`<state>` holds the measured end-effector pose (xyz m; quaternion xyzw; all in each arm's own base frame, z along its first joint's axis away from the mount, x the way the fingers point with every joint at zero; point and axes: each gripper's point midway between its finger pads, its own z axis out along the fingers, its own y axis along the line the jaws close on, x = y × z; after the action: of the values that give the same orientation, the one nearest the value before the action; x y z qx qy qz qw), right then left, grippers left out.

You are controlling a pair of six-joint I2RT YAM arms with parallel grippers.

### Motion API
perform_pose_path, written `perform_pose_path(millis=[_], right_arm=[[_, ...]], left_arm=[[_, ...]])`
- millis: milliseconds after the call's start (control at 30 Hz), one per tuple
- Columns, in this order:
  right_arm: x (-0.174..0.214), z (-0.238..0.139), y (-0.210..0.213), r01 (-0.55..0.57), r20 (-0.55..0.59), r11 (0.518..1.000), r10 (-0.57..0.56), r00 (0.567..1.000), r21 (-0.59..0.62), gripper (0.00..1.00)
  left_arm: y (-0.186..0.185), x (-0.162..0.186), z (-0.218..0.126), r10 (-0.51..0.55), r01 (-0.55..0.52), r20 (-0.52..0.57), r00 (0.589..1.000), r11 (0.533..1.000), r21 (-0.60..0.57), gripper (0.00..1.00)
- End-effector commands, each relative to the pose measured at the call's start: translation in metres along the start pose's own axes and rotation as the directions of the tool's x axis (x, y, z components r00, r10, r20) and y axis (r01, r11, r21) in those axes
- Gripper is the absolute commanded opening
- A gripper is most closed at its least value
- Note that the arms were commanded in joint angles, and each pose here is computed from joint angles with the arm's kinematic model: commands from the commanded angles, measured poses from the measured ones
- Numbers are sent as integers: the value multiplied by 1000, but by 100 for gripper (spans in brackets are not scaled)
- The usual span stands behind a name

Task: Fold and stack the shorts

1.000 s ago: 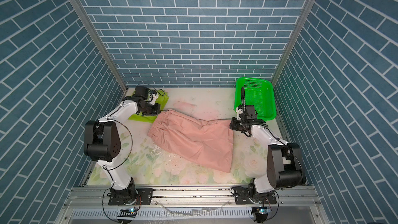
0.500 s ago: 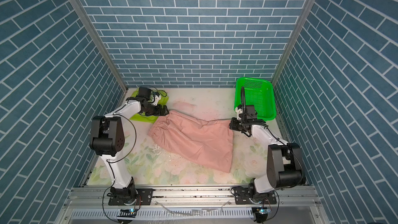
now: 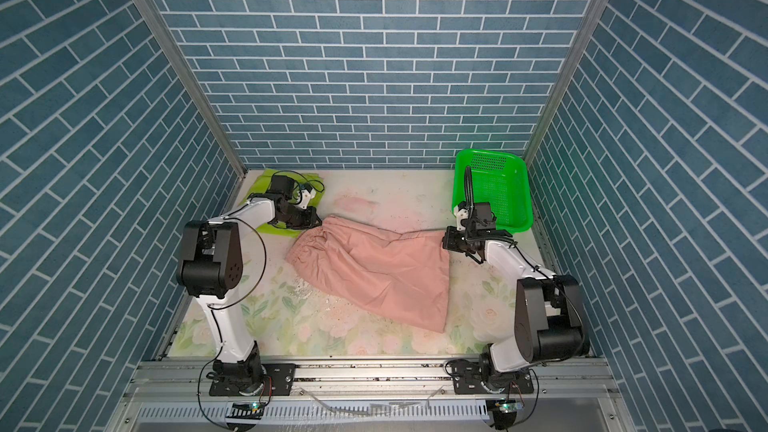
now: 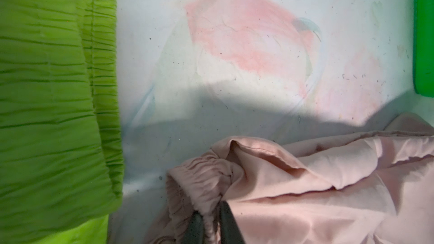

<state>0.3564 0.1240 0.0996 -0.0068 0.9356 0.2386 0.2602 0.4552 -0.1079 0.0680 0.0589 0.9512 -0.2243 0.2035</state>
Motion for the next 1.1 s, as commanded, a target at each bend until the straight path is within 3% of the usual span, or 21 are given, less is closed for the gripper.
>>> perform_pose_path(millis=[0,267,567,733,1067], right_arm=[[-11,-4,7,74,23,997,-74,997,-9,0],[-31,-38,19,156,86,987,-158,984,31,0],[-46,-111,67,274,141,957,-285,948,94,0],[-54,-133,91,319,132,942,-331,934,103,0],[-52,-118,94,288,4,954,-289,957,85,0]], left_arm=[[-3,-5,-27,13,-12,17,1000,998,-55,1],[1,-2,-85,-42,58,77,996,975,-216,0],[-8,26,-152,-54,107,176,983,947,-303,0],[-6,29,-154,-75,123,161,984,943,-308,0],[12,20,-135,-119,148,116,986,945,-292,5]])
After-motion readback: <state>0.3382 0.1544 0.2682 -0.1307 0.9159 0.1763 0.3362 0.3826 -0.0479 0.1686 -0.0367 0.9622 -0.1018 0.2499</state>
